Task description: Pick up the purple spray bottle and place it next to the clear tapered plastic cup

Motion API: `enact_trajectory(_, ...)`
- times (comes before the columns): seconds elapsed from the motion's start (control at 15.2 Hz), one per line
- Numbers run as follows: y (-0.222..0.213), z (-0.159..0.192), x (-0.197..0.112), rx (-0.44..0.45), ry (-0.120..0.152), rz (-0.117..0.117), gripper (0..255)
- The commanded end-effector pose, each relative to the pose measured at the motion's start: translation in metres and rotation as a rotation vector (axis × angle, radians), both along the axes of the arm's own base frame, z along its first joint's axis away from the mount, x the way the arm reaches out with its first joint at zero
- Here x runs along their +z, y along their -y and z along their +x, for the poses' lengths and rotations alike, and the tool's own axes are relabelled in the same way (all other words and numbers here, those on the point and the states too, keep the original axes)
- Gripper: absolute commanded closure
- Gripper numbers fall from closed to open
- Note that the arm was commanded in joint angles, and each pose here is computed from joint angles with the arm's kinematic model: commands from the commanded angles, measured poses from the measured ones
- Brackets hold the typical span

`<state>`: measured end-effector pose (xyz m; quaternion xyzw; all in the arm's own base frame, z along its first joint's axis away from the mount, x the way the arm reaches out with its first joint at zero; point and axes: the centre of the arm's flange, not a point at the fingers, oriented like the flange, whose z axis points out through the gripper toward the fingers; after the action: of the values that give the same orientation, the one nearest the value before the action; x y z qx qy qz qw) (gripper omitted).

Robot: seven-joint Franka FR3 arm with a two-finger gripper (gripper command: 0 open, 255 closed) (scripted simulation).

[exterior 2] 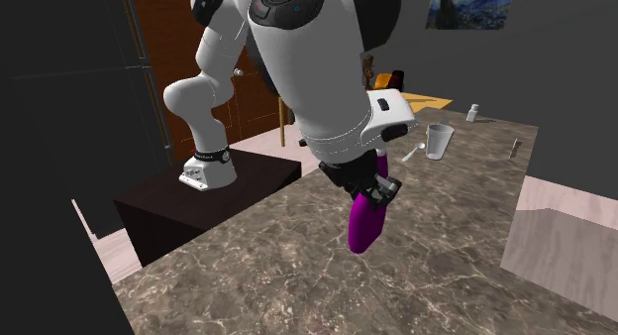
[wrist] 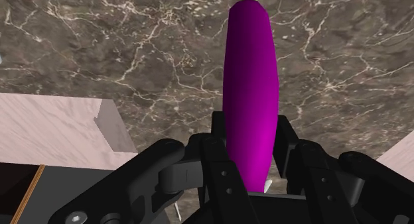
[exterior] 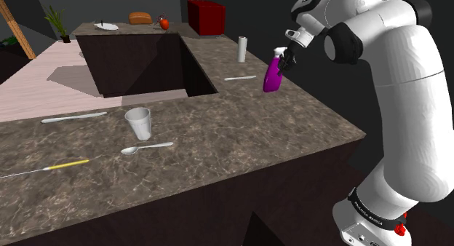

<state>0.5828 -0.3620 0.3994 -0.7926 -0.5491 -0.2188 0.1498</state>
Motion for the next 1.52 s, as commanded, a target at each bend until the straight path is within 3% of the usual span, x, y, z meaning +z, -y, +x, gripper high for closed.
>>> enact_trajectory(0.0, 0.000, -0.001, 0.011, 0.000, 0.000, 0.000, 255)
enact_trajectory(1.45, 0.000, -0.001, 0.127, 0.000, 0.000, 0.000, 255)
